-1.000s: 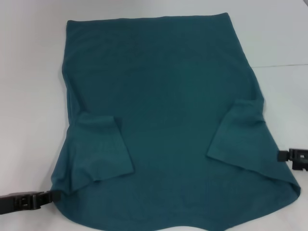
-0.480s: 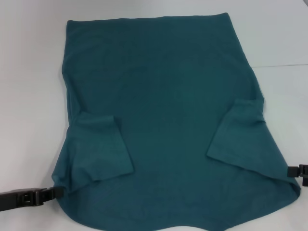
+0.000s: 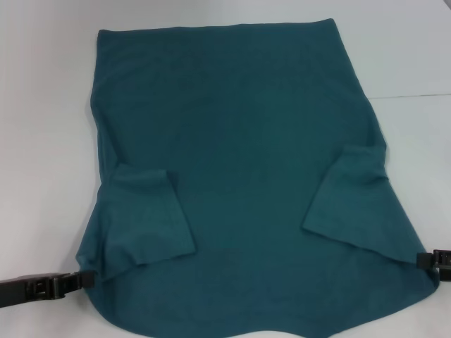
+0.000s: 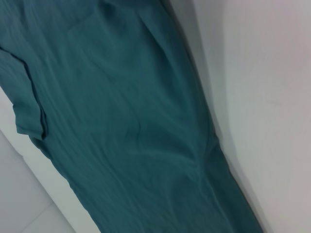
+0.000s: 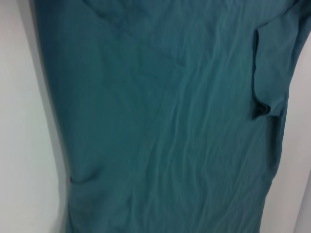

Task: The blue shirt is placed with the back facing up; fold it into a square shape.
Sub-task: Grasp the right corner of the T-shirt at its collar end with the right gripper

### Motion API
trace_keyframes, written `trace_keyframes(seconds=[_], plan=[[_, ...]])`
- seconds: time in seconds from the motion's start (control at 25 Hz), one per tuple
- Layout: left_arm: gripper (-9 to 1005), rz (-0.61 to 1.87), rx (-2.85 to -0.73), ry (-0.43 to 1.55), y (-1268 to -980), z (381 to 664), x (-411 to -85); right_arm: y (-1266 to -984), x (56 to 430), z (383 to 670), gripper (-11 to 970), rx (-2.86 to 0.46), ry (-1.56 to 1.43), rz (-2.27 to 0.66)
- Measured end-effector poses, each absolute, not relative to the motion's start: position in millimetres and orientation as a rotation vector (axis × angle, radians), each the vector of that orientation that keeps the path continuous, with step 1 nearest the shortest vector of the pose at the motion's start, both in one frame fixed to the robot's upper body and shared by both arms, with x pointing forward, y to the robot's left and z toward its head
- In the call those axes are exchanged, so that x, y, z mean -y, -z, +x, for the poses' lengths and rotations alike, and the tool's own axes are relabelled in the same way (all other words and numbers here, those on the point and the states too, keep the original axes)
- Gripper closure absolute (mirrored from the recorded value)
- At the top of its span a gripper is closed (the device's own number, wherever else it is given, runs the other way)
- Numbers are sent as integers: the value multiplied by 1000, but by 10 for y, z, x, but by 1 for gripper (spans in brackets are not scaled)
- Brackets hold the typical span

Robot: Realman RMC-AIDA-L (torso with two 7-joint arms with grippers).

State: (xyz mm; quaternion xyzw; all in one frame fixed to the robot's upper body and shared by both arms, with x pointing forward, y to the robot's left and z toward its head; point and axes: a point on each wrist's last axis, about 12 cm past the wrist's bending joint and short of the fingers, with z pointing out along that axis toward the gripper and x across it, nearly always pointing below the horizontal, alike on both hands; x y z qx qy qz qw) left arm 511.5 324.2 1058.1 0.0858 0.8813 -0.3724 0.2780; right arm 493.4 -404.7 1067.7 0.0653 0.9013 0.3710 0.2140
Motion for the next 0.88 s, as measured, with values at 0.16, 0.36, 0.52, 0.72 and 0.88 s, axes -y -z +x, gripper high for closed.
trace_keyframes(seconds=[0.16, 0.36, 0.52, 0.72, 0.88], plan=[[975, 230, -2364, 1002, -10582, 5113, -3241, -10670, 4042, 4933, 34, -2503, -1029, 180], [975, 228, -2364, 1000, -10583, 5115, -3244, -10674, 4044, 4934, 34, -2504, -1028, 179], [975, 230, -2363, 998, -10587, 5121, -3246, -10673, 4042, 4937, 34, -2508, -1027, 177], [974, 233, -2361, 996, -10594, 5134, -3242, -10670, 4000, 4971, 34, -2523, -1027, 157], [974, 234, -2360, 994, -10597, 5142, -3240, -10683, 3947, 5020, 34, -2517, -1037, 136]])
